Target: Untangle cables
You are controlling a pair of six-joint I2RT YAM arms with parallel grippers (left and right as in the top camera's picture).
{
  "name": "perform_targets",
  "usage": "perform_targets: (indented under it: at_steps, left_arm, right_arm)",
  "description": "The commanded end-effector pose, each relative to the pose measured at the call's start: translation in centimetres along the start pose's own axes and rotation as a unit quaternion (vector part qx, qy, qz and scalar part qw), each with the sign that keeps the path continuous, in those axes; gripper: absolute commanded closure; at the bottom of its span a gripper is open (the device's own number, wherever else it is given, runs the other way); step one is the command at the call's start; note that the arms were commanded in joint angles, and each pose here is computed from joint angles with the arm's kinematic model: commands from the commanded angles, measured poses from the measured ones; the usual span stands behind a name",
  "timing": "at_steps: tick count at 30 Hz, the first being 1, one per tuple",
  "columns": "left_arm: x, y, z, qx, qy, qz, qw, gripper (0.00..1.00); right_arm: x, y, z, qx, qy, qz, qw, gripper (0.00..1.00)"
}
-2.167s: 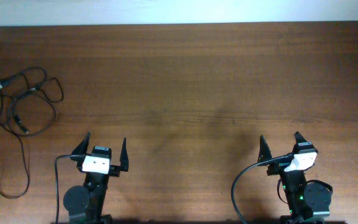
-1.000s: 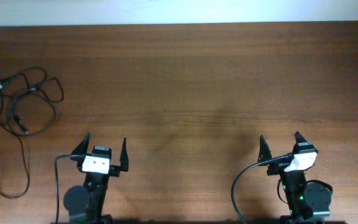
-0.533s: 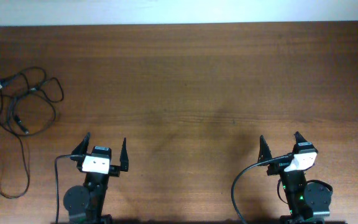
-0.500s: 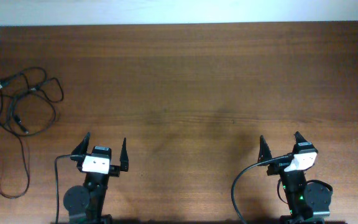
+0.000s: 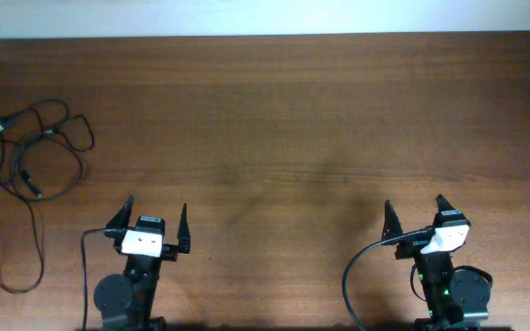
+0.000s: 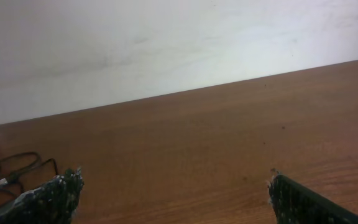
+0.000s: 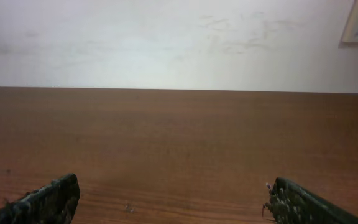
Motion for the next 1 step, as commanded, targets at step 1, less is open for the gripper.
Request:
perform_targets:
  at_steps: [1]
  left_arm:
    - [0.00, -0.17, 0.01, -0.006, 0.002, 0.000, 1.000, 0.01]
  right_arm:
    - [0.02, -0.15, 0.03, 0.000, 0.003, 0.000, 1.000, 0.01]
Point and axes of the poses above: each gripper's point midway between its finger pads, its own x axis back along the fingers, its own z axis along the line the jaws close on, y = z × x, the point moved 7 cm from there along x, back along the fingers, and after that the axes turned 9 degrees about x, right-handed, at the moved point
